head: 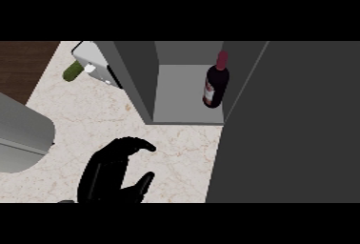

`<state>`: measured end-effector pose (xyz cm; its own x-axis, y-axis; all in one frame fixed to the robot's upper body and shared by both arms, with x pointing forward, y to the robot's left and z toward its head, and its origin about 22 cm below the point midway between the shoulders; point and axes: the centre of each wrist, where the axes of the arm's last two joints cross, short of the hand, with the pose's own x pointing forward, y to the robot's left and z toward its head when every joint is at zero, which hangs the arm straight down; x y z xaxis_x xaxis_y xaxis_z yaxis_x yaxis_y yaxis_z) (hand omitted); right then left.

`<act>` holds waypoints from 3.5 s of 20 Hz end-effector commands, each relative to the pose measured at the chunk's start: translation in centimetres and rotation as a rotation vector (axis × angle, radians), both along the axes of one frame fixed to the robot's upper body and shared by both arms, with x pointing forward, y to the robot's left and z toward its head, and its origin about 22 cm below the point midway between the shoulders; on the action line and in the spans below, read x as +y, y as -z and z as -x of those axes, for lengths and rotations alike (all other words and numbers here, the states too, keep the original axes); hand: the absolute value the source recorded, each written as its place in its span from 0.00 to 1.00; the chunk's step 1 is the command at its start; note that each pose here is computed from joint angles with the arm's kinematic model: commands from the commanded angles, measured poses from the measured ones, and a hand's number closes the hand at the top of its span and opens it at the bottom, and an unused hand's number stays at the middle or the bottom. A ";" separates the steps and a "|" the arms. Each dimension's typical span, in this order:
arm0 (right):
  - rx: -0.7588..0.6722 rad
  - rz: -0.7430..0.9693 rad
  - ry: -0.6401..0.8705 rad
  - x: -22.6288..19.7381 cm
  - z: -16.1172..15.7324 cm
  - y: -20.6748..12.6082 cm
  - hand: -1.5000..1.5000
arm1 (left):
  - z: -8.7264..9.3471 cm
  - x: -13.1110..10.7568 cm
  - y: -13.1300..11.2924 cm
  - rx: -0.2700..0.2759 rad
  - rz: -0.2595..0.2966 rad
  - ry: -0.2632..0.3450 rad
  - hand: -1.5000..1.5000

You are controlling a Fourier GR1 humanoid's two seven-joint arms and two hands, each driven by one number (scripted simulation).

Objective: Pick up the wine, place it into the cabinet and close the cabinet

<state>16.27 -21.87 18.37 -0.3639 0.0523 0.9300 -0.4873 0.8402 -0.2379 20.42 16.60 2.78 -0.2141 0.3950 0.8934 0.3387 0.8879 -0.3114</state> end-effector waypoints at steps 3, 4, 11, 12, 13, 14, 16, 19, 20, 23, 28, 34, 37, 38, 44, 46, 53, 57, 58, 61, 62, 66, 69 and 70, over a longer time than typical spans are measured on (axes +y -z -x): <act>0.075 -0.064 -0.186 1.5 3.1 -0.3 1.00 | 2.4 3.7 -1.1 0.010 0.012 -0.009 1.00; 0.059 -0.056 -0.207 1.7 3.1 -0.7 1.00 | 1.6 4.8 -2.2 -0.010 0.009 -0.002 1.00; 0.091 -0.054 -0.355 4.8 5.0 -1.7 1.00 | 4.6 9.7 -1.4 0.009 0.012 -0.066 0.00; 0.088 -0.053 -0.370 7.4 4.3 -1.4 1.00 | 5.1 10.0 -1.8 0.005 0.004 -0.068 0.00; 0.091 -0.061 -0.403 7.4 4.9 -1.7 1.00 | 5.0 10.6 -3.1 -0.002 0.018 -0.072 0.00; 0.092 -0.057 -0.406 7.5 5.2 -2.1 1.00 | 4.9 11.1 -3.5 -0.002 0.043 -0.081 0.00; 0.110 -0.048 -0.436 9.6 5.3 -2.0 1.00 | 4.7 13.0 -2.8 -0.008 0.049 -0.117 0.00; 0.146 0.020 -0.462 12.3 5.7 -1.1 1.00 | 5.1 15.1 -2.9 -0.005 0.040 -0.145 0.00; 0.143 0.038 -0.486 12.3 6.0 -1.5 1.00 | 5.8 15.4 -2.2 0.011 0.052 -0.173 0.00; 0.146 0.045 -0.473 15.1 5.8 -0.4 1.00 | 6.7 16.4 -2.1 0.014 0.032 -0.183 0.00; 0.093 0.007 -0.412 16.6 5.2 -0.7 1.00 | 6.7 19.8 -3.1 0.011 0.021 -0.188 0.00; 0.047 -0.106 -0.280 17.4 4.1 -1.4 1.00 | 6.8 21.8 -3.6 -0.025 0.006 -0.175 0.00; 0.047 -0.129 -0.221 17.8 2.3 -2.0 1.00 | 7.1 23.8 -4.0 -0.025 0.011 -0.164 0.00; 0.011 -0.129 -0.229 18.0 2.0 -2.8 1.00 | 7.6 23.2 -3.3 0.003 0.016 -0.168 0.00; 0.007 -0.132 -0.108 20.7 -3.0 -4.1 1.00 | 7.4 26.8 -3.7 -0.004 0.006 -0.179 0.00; 0.023 -0.130 -0.072 20.9 -5.7 -6.2 1.00 | 7.6 26.7 -4.6 -0.012 -0.008 -0.177 0.00; 0.029 -0.088 -0.141 22.1 -12.7 -7.2 1.00 | 7.8 27.4 -3.6 -0.027 -0.012 -0.176 0.00; 0.134 -0.032 -0.272 22.0 -15.4 -8.3 1.00 | 8.2 27.8 -4.4 -0.024 0.001 -0.159 0.00; 0.186 0.024 -0.331 22.8 -15.1 -7.7 1.00 | 7.4 28.4 -4.9 -0.040 -0.004 -0.169 0.00; 0.269 0.190 -0.527 23.6 -15.1 -6.4 1.00 | 7.1 27.8 -5.2 -0.023 -0.004 -0.168 0.00; 0.301 0.215 -0.562 23.0 -16.3 -6.3 1.00 | 7.3 28.1 -4.8 -0.033 -0.003 -0.173 0.00; 0.376 0.329 -0.673 24.0 -17.6 -5.0 1.00 | 7.8 29.7 -5.4 -0.022 -0.011 -0.179 0.00; 0.433 0.342 -0.681 23.9 -20.0 -3.8 1.00 | 7.3 28.7 -5.7 -0.038 -0.002 -0.178 0.00; 0.440 0.333 -0.717 24.3 -19.9 -5.0 1.00 | 7.2 28.4 -5.1 -0.021 -0.019 -0.196 0.00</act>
<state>34.36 2.20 23.13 -0.0721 0.2168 0.9736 -0.9490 0.2854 -0.1338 12.89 45.28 7.89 -0.2746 0.2976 0.9143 0.1355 0.9534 -0.2697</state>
